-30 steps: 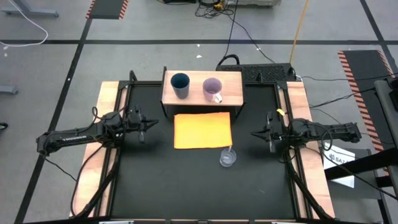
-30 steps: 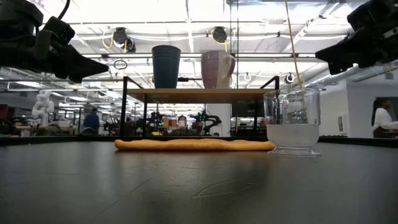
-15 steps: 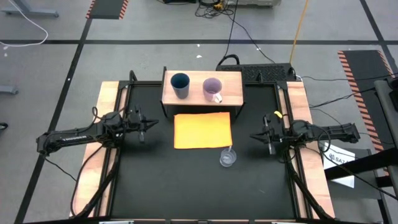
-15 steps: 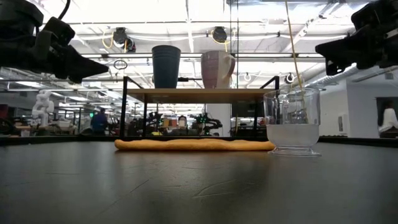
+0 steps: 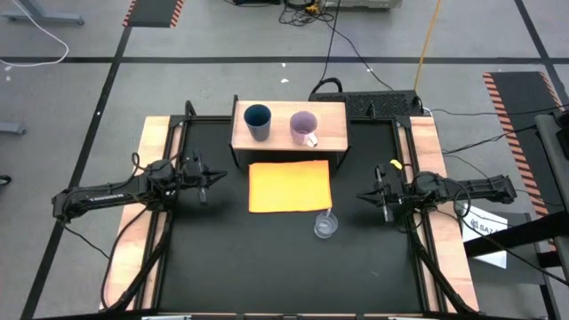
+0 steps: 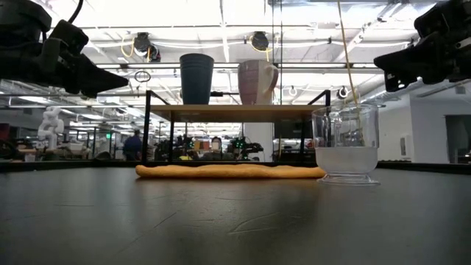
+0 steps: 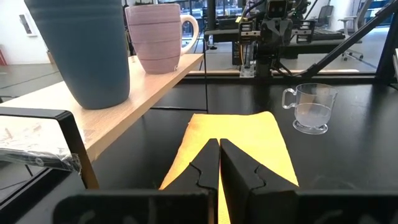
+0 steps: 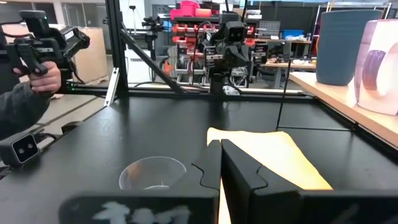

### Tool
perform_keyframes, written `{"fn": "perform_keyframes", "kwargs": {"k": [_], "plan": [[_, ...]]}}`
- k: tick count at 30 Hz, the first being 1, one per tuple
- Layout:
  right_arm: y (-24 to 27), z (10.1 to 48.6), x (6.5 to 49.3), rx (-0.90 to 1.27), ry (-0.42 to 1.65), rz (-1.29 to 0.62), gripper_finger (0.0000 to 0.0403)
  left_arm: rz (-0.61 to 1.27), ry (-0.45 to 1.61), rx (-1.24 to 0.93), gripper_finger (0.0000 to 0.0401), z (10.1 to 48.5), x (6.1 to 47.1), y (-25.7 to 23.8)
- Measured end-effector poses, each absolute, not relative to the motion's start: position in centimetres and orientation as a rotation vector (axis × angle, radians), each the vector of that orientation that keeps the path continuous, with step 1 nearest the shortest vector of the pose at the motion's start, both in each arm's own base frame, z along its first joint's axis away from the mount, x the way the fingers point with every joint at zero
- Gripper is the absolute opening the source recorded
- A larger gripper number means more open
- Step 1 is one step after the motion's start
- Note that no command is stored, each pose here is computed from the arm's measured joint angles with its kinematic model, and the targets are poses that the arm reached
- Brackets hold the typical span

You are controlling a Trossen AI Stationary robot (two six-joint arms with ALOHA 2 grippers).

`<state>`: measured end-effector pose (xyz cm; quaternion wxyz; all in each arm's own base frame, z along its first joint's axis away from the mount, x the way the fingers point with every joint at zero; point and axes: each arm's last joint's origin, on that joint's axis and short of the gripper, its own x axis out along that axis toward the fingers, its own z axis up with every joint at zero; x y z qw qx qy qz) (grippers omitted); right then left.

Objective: Stack small to large cups/mugs on shelf
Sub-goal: Put the transparent mug on the shelf

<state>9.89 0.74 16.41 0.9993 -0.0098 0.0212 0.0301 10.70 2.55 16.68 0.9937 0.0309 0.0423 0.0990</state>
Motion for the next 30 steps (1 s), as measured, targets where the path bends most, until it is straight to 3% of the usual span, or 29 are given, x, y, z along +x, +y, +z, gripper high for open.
{"fn": "perform_keyframes", "kwargs": {"k": [20, 30], "plan": [[0.9, 16.4, 10.1, -0.026, 0.045, 0.111, 0.0, 0.191, 0.081, 0.038, 0.0017, 16.7, 10.7, 2.5], [0.9, 17.3, 10.2, 0.08, -0.033, 0.121, 0.0, 0.188, 0.082, 0.042, 0.0017, 16.7, 10.7, 2.5]]}}
